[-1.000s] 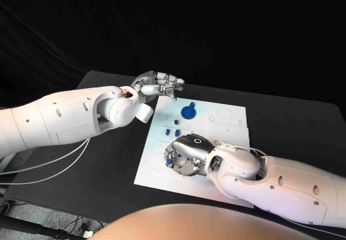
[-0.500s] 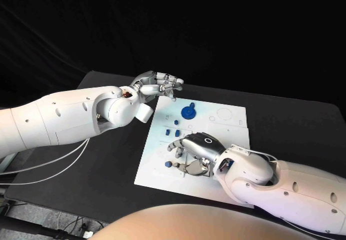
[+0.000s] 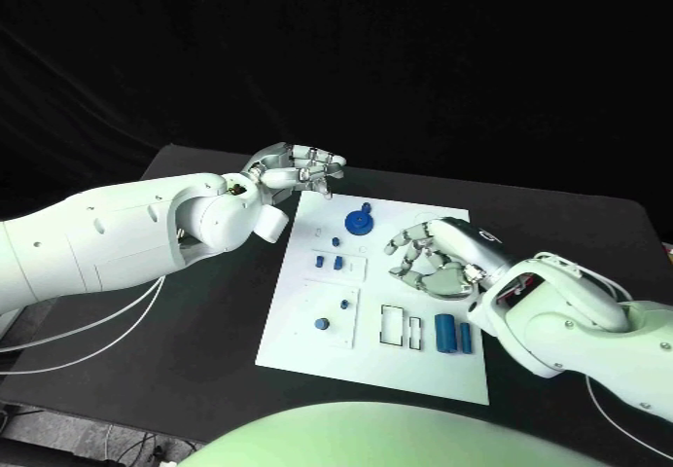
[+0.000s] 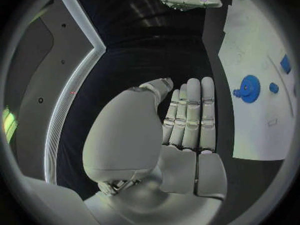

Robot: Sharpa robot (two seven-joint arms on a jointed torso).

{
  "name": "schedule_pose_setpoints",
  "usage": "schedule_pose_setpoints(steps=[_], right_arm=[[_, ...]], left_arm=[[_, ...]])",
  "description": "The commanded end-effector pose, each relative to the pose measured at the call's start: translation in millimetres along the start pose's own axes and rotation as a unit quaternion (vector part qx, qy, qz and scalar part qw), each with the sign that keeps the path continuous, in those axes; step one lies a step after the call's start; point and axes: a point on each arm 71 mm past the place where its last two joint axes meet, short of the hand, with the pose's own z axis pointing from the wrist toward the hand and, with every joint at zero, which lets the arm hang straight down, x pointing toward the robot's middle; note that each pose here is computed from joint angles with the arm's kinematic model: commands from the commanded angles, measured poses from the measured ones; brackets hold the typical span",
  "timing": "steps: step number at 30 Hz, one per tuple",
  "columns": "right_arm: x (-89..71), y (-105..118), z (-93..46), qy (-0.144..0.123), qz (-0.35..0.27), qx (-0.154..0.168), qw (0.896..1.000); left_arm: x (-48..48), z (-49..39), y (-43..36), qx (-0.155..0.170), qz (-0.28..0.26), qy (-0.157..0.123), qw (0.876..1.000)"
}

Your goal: Assemble the parts on the task board

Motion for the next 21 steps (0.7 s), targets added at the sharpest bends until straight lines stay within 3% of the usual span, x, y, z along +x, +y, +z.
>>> schedule_pose_setpoints(steps=[1,5,10,15,21], right_arm=[[-0.5,-18,-12.4,0.048,0.105,0.07,0.991],[-6.1,-37,-32.8,0.063,0.123,0.125,0.982],[-3.5,-50,-54.9,0.079,0.116,0.172,0.975],[4.2,-59,-73.3,0.094,0.082,0.21,0.97],[12.3,-64,-83.2,0.107,0.053,0.236,0.964]], left_arm=[[0.7,0.1,-0.4,0.001,-0.008,0.003,1.0],[0.3,-0.2,-0.2,0.002,-0.008,0.002,1.0],[0.9,-0.1,-0.1,0.003,-0.008,0.002,1.0],[0.7,-1.0,-0.3,0.003,-0.008,0.002,1.0],[1.3,-1.2,-0.3,0.003,-0.008,0.002,1.0]])
